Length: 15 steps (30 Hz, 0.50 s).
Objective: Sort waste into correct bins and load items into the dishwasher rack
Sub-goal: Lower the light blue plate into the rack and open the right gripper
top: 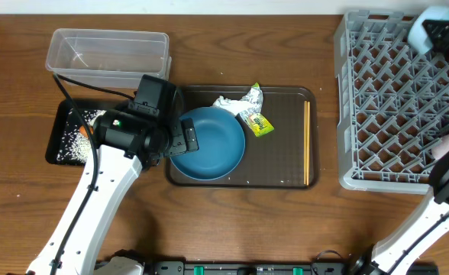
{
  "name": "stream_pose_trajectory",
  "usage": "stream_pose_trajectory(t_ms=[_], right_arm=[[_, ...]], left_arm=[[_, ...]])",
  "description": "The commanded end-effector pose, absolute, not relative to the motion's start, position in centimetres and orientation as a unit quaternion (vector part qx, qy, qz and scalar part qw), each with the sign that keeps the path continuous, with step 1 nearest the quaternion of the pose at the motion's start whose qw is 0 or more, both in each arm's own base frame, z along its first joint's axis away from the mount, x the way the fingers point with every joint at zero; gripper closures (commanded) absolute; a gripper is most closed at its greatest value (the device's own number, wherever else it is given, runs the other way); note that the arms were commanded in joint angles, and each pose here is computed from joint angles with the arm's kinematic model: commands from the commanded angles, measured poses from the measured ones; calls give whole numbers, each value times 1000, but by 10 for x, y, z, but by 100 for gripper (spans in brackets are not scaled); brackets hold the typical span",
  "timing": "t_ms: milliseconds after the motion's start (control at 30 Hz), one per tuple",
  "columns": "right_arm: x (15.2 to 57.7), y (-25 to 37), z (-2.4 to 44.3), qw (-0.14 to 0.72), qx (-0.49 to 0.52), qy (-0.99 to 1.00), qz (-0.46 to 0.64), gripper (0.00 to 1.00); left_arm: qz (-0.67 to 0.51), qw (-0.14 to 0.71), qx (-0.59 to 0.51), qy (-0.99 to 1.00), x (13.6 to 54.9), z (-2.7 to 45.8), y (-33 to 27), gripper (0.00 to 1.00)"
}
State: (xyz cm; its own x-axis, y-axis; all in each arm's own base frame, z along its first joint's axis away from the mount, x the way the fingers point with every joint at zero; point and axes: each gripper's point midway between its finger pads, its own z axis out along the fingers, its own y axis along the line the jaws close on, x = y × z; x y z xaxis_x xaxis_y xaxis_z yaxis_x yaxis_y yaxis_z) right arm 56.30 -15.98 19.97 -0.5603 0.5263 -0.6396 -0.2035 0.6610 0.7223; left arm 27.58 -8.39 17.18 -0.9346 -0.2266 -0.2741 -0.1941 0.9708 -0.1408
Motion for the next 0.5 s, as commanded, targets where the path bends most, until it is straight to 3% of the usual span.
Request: stream_pose_trajectory(t_ms=[0,467], right_arm=[[562,-158,187,438,105,777,439,99],[545,-198,190,449,129,761,450,99]], left_arm=[[-47,146,-115,982,276,170,-81,2],[-47,146,-115,982,276,170,-81,2]])
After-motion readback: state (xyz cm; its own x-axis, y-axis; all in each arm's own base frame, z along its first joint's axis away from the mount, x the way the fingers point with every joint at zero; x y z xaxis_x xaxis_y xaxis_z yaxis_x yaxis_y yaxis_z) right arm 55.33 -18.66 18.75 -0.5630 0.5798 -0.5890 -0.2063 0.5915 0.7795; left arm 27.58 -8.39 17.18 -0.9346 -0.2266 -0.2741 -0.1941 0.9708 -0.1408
